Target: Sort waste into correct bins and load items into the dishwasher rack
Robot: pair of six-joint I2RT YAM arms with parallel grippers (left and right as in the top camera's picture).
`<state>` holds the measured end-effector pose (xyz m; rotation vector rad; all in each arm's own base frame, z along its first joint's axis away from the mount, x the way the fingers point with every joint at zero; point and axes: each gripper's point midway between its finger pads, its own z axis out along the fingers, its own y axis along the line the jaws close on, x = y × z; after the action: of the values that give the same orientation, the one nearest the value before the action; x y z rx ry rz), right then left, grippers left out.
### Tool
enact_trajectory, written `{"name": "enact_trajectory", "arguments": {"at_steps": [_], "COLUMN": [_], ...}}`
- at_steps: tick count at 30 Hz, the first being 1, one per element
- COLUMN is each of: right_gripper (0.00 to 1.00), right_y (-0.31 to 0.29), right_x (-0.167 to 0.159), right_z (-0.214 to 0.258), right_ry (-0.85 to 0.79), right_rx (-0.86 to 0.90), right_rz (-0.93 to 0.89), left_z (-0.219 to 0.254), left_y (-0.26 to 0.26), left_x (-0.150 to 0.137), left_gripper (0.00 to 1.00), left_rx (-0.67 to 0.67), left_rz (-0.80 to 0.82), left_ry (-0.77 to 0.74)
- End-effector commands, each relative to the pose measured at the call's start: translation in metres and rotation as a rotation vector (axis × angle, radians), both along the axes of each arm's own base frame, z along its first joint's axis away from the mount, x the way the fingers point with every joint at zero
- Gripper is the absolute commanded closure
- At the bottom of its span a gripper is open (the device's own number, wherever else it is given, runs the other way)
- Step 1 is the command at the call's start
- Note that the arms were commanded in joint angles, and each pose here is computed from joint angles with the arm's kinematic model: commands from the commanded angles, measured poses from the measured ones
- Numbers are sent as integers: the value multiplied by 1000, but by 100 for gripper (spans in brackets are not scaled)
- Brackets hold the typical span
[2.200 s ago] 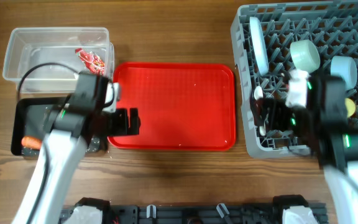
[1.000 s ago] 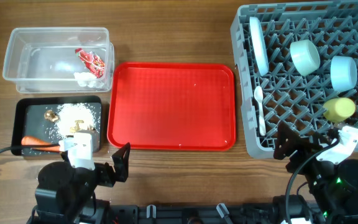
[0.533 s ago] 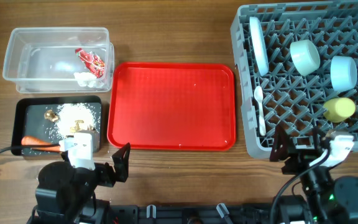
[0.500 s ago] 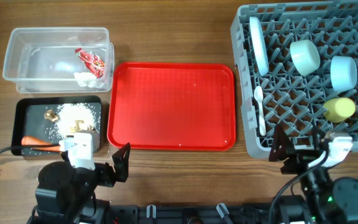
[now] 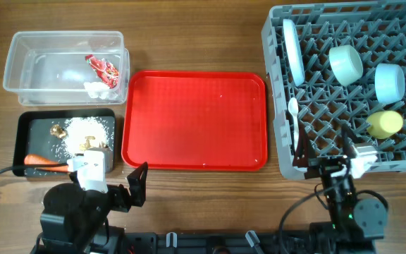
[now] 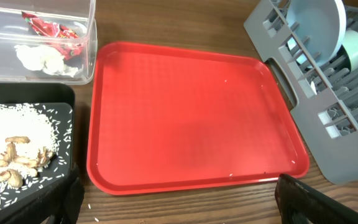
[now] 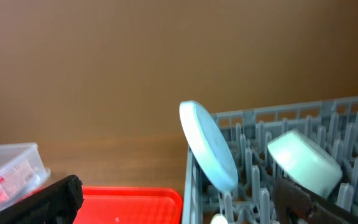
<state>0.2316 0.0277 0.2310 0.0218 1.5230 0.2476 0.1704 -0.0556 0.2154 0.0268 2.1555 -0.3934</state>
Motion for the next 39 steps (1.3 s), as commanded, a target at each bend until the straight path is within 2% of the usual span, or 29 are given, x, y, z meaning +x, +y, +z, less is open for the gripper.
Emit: {"name": "enact_trajectory", "arguments": {"at_steps": [1, 7, 10, 39], "right_gripper": [0, 0, 0, 0], "right_y": [6, 10, 12, 12], "right_x": [5, 11, 11, 11], "right_z": [-24, -55, -53, -53], "right_ry": [14, 41, 18, 18], "right_rx": [-27, -101, -151, -149], "right_rz": [31, 51, 64, 65], "left_z": [-2, -2, -2, -2], "left_y": [2, 2, 2, 2], "left_x": [1, 1, 1, 1], "left_gripper": [0, 0, 0, 0], "left_rx": [-3, -3, -3, -3], "left_rz": [14, 14, 14, 14], "left_ry": [3, 3, 3, 3]}}
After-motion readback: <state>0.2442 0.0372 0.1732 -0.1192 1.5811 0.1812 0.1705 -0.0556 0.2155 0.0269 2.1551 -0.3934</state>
